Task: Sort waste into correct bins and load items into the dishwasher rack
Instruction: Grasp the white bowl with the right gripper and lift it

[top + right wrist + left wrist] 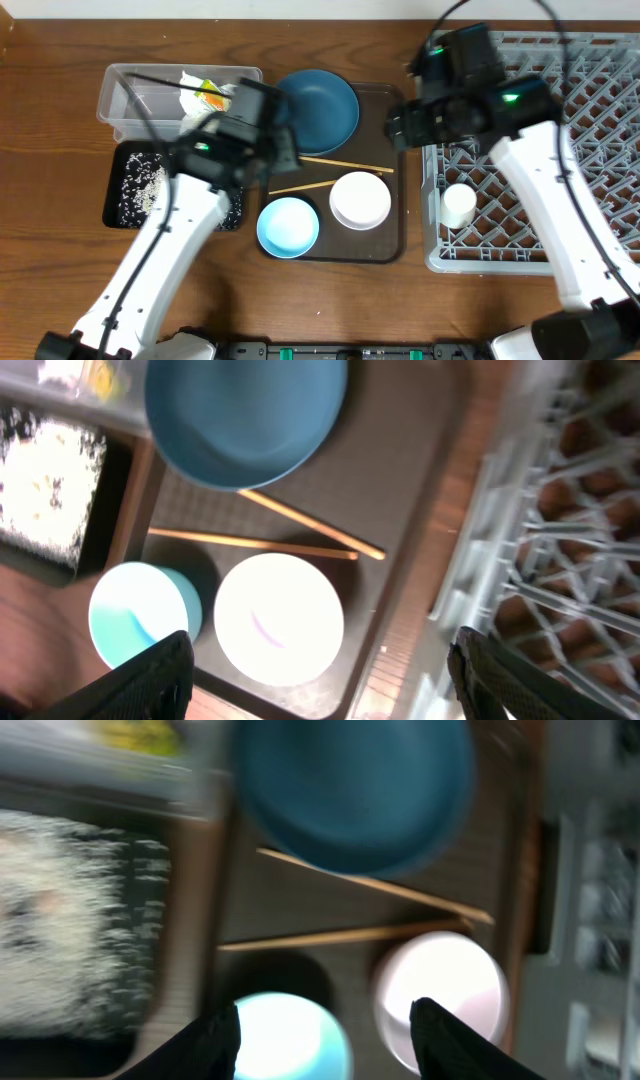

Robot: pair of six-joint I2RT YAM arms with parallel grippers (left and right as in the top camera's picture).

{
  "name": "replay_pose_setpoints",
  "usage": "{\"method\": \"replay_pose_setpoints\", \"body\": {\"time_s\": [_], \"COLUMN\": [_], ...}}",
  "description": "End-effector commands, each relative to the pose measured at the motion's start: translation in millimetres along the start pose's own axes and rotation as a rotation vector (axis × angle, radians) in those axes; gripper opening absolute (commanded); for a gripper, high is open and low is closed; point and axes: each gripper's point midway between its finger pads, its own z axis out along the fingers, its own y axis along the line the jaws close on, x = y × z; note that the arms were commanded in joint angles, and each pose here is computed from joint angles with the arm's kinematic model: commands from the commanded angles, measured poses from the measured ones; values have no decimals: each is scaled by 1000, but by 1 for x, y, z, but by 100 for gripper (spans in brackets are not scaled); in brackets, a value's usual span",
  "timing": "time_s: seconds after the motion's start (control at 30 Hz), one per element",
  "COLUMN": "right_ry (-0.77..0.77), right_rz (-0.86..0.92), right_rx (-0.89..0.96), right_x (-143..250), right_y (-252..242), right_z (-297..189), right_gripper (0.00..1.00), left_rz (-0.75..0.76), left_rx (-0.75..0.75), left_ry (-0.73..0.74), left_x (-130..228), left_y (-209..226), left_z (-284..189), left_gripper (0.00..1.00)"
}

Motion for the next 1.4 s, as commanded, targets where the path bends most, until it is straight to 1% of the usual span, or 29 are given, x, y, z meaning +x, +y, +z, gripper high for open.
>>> {"method": "replay_pose_setpoints", "body": {"time_s": [0.0, 0.1, 0.17, 0.27, 0.3, 0.33, 0.37, 0.4, 0.53, 0.6, 0.67, 0.8, 0.87, 0.9, 1.03, 1.17, 1.37], "right_ry": [114, 205, 259, 343, 379, 405, 434, 460, 538, 557, 564, 549, 539, 536, 524, 467, 256], "right_rz": [-11, -32, -30, -44, -50, -58, -71, -81, -110, -108, -108, -117, -120, -121, -122, -118, -112], "right_rx": [21, 38, 52, 66, 72, 74, 77, 79, 82, 84, 86, 83, 85, 87, 97, 90, 126], "right_x": [18, 32, 41, 55, 62, 67, 73, 78, 94, 99, 102, 104, 106, 106, 103, 81, 28], "right_y": [9, 11, 8, 1, -2, -4, -7, -9, -15, -17, -18, -20, -22, -23, -25, -20, -23], "right_z": [42, 73, 90, 113, 121, 127, 132, 137, 153, 158, 163, 171, 178, 179, 177, 150, 64], "right_gripper": [80, 78, 75, 65, 58, 52, 49, 47, 45, 43, 33, 21, 10, 1, 1, 1, 1], "left_rz": [-86, -131, -146, -149, -150, -149, -149, -149, -149, -149, -149, -149, -149, -149, -149, -149, -149], "left_rx": [-52, -79, -87, -95, -97, -98, -99, -99, -99, -99, -99, -99, -99, -99, -99, -99, -99], "left_ry": [-16, -18, -21, -13, -7, -4, -2, -2, -2, -2, -2, -2, -2, -2, -3, -3, -2], "left_x": [-15, -20, -22, -20, -19, -18, -17, -17, -18, -17, -18, -18, -18, -18, -18, -18, -18], "left_y": [30, 48, 54, 56, 56, 57, 57, 57, 57, 57, 57, 57, 57, 57, 57, 57, 57], "left_z": [-2, -3, -3, -3, -3, -3, -3, -3, -3, -3, -3, -3, -3, -3, -3, -3, -3], "left_gripper": [62, 64, 64, 65, 66, 69, 75, 77, 79, 83, 84, 85, 85, 85, 86, 86, 86]}}
